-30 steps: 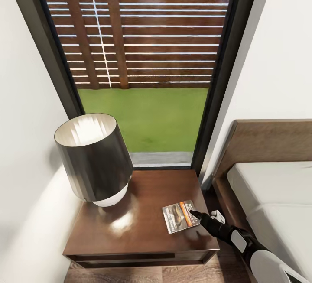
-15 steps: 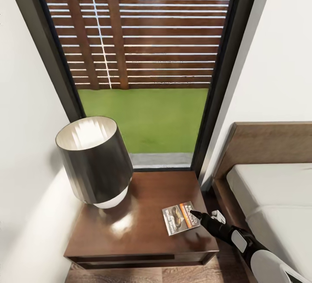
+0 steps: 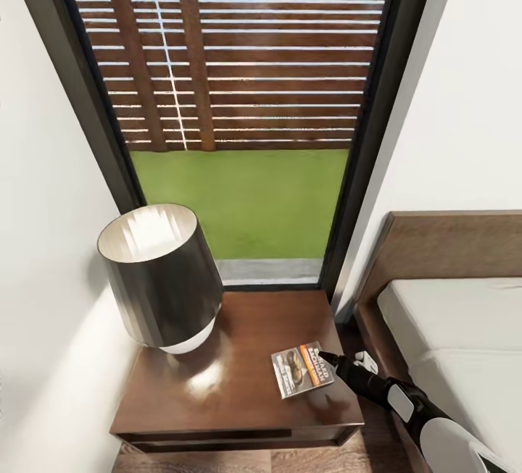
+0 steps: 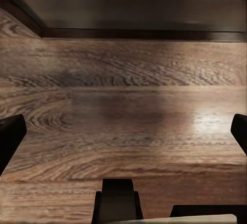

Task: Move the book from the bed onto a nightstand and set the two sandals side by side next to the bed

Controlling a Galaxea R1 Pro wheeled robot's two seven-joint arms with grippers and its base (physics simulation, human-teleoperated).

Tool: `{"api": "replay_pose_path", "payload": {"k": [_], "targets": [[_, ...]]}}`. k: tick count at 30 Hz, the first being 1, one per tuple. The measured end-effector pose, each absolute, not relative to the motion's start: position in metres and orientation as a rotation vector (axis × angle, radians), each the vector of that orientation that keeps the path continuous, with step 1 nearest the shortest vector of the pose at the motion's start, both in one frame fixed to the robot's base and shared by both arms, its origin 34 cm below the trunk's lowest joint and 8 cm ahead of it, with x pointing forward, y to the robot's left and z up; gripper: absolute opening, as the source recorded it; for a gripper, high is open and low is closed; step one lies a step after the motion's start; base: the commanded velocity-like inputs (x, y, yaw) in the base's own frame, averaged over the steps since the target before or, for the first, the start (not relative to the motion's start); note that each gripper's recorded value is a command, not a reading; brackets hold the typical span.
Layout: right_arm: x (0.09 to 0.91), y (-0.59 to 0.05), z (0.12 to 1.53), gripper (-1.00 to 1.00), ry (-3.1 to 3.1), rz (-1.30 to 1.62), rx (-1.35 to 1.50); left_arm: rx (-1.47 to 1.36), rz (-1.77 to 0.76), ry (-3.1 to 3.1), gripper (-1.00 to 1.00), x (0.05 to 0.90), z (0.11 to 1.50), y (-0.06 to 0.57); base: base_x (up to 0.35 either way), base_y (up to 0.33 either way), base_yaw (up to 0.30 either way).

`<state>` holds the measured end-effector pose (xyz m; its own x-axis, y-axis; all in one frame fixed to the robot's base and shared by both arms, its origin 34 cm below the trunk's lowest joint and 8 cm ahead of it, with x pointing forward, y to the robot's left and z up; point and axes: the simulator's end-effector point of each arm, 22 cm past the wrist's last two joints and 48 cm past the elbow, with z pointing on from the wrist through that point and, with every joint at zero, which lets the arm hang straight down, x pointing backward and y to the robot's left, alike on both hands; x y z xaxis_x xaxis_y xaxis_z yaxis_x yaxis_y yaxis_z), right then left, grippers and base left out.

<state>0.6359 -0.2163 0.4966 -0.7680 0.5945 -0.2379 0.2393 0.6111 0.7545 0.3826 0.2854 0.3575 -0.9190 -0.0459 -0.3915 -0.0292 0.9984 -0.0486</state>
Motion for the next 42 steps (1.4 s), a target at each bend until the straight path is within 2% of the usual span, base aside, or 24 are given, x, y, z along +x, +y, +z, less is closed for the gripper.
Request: {"api": "replay_pose_path", "payload": {"k": [42], "targets": [[0.654, -0.219, 0.583, 1.00, 2.291, 1.005, 0.632, -0.052, -0.056, 2.740, 1.00, 0.389, 0.435, 0.286, 0.000, 0.000, 0.000]]}}
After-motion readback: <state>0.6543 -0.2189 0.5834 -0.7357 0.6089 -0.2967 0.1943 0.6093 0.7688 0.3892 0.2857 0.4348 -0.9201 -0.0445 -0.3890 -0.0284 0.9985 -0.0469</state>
